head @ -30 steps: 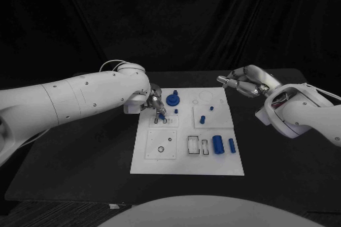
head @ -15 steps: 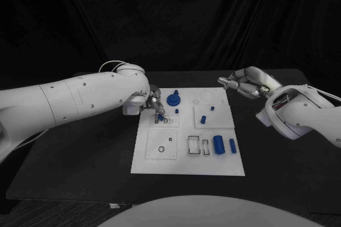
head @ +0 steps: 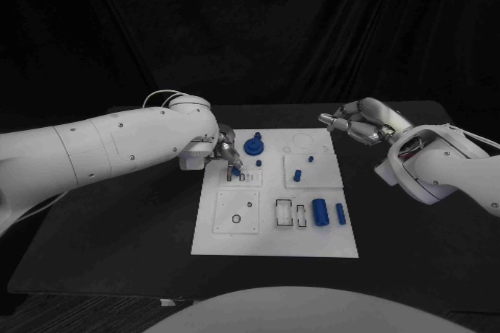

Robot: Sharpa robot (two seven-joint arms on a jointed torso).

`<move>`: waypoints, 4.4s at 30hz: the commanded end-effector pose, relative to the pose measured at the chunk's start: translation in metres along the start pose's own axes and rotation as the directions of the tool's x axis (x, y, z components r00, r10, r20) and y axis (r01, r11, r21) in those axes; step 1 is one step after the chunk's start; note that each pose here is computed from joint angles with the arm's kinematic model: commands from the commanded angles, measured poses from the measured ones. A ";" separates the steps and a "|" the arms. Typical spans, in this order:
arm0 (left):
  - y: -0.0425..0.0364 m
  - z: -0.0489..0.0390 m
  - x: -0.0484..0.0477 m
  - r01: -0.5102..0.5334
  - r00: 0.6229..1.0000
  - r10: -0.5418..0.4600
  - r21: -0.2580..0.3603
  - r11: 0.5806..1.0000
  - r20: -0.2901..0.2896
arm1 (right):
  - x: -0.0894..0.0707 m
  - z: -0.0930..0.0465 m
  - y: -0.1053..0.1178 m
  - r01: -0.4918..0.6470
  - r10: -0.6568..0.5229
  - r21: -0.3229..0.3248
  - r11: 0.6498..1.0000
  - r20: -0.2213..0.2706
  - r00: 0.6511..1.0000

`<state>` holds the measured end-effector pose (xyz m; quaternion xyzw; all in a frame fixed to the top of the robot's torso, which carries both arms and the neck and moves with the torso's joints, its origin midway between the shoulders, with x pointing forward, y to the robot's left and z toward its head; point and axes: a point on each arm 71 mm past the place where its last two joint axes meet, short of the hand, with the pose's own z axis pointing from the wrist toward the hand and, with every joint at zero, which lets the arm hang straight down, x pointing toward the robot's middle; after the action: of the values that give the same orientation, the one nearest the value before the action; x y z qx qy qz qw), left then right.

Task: Assemble the parts on the task board

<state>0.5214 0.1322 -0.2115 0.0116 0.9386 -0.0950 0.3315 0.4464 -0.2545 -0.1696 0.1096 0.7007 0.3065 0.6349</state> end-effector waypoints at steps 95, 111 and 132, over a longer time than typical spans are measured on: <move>-0.0025 0.0077 0.0123 0.103 0.994 -0.103 0.009 0.995 -0.031 | 0.003 0.000 -0.006 0.003 -0.002 0.025 1.000 -0.007 1.000; -0.0037 0.0082 0.0142 0.090 0.995 -0.090 0.009 0.996 -0.049 | 0.004 0.000 -0.007 0.003 -0.003 0.027 1.000 -0.010 1.000; -0.0027 0.0094 0.0157 0.077 0.995 -0.077 -0.002 0.997 -0.070 | 0.004 -0.001 -0.007 0.003 -0.002 0.027 1.000 -0.011 1.000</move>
<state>0.5163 0.1290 -0.2269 -0.0278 0.9472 -0.1046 0.3018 0.4472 -0.2575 -0.1755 0.1130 0.7057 0.3008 0.6315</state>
